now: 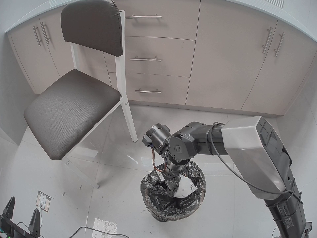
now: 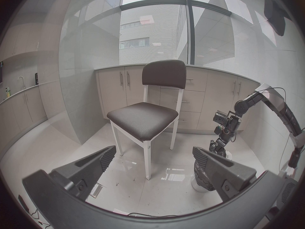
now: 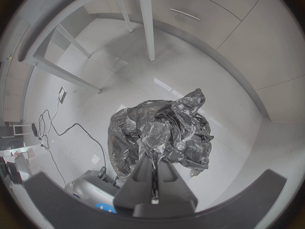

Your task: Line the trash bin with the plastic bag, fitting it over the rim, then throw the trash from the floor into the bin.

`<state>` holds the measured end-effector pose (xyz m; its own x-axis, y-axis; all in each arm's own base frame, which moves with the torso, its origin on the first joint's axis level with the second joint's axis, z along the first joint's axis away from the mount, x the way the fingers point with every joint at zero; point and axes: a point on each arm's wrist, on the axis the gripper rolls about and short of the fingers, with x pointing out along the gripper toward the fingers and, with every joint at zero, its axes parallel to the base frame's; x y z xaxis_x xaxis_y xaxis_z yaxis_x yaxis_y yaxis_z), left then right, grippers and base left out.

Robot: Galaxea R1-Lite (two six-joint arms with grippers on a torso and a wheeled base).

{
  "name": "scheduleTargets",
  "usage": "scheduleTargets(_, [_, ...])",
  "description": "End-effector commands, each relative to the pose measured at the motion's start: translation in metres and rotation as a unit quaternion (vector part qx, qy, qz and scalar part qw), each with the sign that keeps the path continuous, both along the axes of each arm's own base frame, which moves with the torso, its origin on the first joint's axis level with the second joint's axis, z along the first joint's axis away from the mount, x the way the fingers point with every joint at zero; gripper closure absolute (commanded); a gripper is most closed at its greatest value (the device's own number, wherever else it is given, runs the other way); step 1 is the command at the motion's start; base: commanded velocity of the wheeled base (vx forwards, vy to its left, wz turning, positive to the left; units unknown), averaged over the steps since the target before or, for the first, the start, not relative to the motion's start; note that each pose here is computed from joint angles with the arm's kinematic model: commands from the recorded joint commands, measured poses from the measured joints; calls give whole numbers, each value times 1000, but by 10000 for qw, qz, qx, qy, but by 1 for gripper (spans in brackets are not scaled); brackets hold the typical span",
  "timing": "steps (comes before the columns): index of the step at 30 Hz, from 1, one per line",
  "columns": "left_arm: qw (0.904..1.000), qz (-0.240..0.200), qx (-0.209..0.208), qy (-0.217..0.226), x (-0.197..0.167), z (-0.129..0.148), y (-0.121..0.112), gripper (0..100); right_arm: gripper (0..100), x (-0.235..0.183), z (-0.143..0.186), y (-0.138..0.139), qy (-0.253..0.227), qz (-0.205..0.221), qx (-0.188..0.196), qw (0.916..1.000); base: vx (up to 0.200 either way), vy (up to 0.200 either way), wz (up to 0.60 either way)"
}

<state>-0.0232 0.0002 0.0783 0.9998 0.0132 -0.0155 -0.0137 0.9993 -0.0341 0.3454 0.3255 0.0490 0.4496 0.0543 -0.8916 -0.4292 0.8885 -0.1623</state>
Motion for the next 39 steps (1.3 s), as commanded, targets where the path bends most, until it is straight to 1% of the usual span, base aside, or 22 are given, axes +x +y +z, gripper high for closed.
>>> scheduleTargets(1, [10000, 19, -36, -25, 0, -2, 0, 0, 100, 5, -14, -4, 103, -68, -104, 9999, 0, 0, 0])
scheduleTargets(5, [10000, 27, -35, -25, 0, -2, 0, 0, 100, 6, -20, -4, 147, -80, -132, 9998, 0, 0, 0])
scheduleTargets(13, [10000, 42, -74, -25, 0, -2, 0, 0, 100, 10, -32, -1, 75, -80, -63, 9999, 0, 0, 0])
scheduleTargets(27, [10000, 42, -74, -25, 0, -2, 0, 0, 100, 7, -28, 2, 54, -62, -32, 10000, 0, 0, 0])
scheduleTargets(37, [10000, 42, -81, -25, 0, -2, 0, 0, 100, 7, -31, 2, 74, -24, -84, 9999, 0, 0, 0])
scheduleTargets(38, [10000, 42, -81, -25, 0, -2, 0, 0, 0, 7, -31, 2, 75, -27, -95, 9999, 0, 0, 0])
scheduleTargets(39, [10000, 42, -81, -33, 0, -1, 0, 0, 0, 7, -31, 2, 69, -27, -89, 9999, 0, 0, 0])
